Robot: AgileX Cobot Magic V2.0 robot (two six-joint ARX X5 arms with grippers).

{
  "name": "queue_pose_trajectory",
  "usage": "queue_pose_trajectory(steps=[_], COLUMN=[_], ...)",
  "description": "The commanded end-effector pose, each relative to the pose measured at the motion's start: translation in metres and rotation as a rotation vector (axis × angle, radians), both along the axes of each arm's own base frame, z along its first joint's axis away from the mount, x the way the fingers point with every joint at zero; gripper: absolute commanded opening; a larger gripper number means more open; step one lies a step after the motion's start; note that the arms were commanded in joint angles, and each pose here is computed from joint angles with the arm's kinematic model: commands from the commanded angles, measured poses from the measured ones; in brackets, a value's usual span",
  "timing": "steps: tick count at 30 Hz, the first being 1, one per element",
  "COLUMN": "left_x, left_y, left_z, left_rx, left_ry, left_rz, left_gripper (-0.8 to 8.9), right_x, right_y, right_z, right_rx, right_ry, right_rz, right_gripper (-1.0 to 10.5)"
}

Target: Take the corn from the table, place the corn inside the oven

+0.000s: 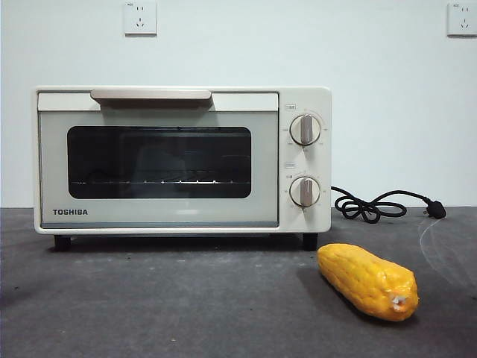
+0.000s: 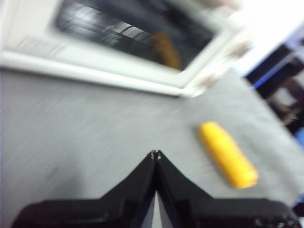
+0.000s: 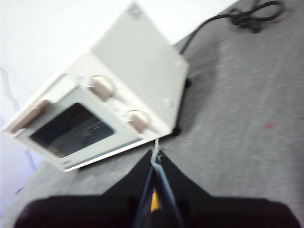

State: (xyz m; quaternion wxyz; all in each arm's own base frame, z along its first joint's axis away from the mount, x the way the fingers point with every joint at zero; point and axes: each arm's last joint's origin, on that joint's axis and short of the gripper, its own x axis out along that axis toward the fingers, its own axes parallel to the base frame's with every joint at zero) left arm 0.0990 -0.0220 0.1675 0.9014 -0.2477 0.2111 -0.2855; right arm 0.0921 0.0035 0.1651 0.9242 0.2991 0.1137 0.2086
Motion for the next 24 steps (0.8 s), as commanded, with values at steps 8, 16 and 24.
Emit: queue_pose_trajectory(steps=[8,16,24], left_x=[0.007,0.020,0.040], left_y=[-0.002,-0.003,-0.007], left_z=[0.094,0.158,0.182], left_rx=[0.052,0.200,0.250], left_ry=[-0.023,-0.006,0.043], left_rz=[-0.098,-0.160,-0.214], left_gripper=[-0.05,-0.05,-0.05], right_x=[-0.010,-0.004,0.011], right_y=[0.004,0.008,0.011], right_z=[0.067,0.120,0.147], right_rx=[0.002,0.015,-0.013], right_ry=[-0.103,-0.085,-0.019], right_rz=[0.100,0.341,0.509], right_gripper=[0.0,0.0,0.0])
